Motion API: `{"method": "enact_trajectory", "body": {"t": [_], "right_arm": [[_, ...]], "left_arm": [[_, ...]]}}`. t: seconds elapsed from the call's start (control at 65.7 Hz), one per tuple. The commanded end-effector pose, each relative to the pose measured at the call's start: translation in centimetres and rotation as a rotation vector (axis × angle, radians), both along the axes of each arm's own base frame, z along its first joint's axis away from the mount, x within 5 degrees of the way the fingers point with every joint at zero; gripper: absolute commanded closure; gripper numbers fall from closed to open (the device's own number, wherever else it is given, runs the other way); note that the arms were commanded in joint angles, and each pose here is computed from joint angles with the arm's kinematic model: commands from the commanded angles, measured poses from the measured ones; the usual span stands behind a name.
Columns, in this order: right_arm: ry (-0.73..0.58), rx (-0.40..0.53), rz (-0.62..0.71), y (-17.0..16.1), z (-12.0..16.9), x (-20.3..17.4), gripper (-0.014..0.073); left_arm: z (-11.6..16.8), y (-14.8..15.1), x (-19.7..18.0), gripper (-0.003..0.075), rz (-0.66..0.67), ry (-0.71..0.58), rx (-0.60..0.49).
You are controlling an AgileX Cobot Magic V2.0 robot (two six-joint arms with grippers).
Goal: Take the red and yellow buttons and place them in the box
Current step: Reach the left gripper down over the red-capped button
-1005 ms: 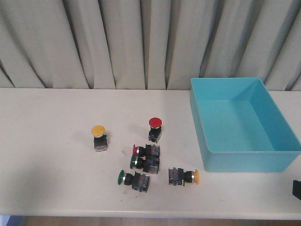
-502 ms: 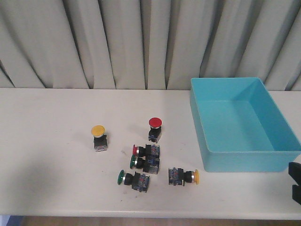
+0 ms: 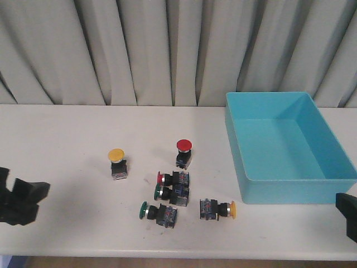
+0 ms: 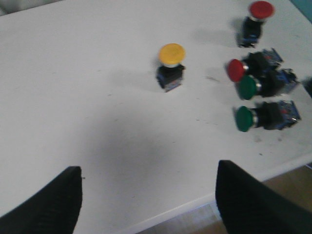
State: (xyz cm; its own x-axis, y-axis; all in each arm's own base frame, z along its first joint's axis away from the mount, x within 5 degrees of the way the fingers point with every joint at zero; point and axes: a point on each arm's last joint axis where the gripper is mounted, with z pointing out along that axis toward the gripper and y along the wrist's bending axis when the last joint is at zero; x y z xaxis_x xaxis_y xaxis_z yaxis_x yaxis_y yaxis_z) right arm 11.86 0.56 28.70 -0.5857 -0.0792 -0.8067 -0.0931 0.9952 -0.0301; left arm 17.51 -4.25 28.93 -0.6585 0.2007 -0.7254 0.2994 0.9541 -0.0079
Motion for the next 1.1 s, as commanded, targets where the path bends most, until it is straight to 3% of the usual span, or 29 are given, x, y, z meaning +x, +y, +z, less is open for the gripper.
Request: {"method": "enact_trajectory", "body": {"t": [0.0,0.213,0.502,0.731,1.065,1.081], "right_arm": [[-0.080,-0.008,-0.004,-0.1,1.4,0.5,0.0043],[-0.073,-0.006,-0.004,-0.1,1.3,0.5,0.0057],[-0.043,-0.006,-0.001,-0.1,1.1,0.3,0.0057],[-0.042,-0.006,-0.001,-0.1,1.1,0.3,0.0057],[-0.042,-0.006,-0.001,-0.1,1.1,0.3,0.0057],[-0.041,-0.006,-0.001,-0.1,1.1,0.3,0.0057]], "left_arm": [[1.2,-2.0,1.4,0.0162,-0.106,-0.058,-0.015],[1.6,-5.4,5.5,0.0162,-0.210,-0.045,0.006],[1.1,-12.3,11.7,0.0162,-0.345,-0.019,0.023],[-1.2,-17.0,16.4,0.0162,-0.393,-0.002,0.031],[-3.8,-21.0,22.6,0.0162,-0.385,-0.022,0.010],[-5.5,-22.3,25.0,0.0162,-0.331,-0.026,-0.024]]}}
